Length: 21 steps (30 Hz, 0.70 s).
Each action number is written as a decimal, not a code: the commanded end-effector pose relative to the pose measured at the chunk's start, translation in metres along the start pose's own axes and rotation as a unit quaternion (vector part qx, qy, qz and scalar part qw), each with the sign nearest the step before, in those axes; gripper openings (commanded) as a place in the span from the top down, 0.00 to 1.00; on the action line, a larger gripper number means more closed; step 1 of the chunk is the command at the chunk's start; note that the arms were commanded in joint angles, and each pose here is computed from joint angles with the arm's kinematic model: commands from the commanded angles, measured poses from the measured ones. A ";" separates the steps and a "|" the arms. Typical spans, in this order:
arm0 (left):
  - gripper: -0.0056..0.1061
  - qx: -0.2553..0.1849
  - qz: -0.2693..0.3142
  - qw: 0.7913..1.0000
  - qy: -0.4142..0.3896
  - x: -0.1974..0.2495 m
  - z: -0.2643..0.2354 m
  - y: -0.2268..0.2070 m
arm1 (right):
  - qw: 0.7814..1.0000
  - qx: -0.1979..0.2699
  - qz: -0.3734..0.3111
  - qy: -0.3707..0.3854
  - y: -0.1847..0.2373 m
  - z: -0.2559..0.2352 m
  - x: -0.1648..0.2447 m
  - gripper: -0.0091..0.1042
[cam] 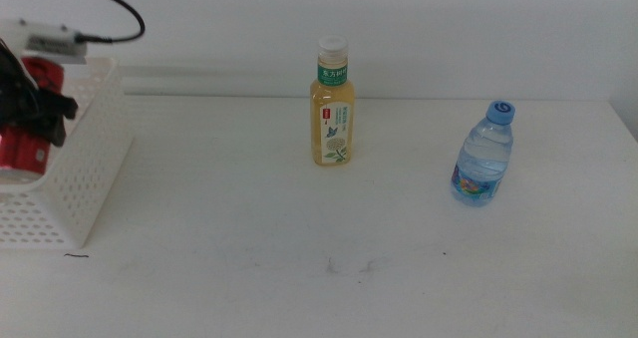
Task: Use arms to grab the bottles and put them into the dustbin to the left of the table.
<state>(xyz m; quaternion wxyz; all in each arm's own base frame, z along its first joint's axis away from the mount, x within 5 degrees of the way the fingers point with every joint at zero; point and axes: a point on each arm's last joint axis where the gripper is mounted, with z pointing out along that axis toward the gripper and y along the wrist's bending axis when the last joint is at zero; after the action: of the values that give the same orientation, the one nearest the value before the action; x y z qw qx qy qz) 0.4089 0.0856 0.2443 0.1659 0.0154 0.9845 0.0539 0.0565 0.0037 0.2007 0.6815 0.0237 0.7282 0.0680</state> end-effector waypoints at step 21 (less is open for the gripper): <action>0.11 0.023 0.026 0.993 -0.111 0.013 -0.135 -0.040 | 1.000 0.004 -0.008 -0.008 -0.001 0.000 0.000 0.12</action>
<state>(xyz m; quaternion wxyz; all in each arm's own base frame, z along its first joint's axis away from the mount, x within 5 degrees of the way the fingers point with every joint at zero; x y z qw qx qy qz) 0.3688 0.0495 0.3364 0.2471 0.0421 0.9667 0.0515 0.0565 0.0037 0.2007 0.6815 0.0237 0.7282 0.0680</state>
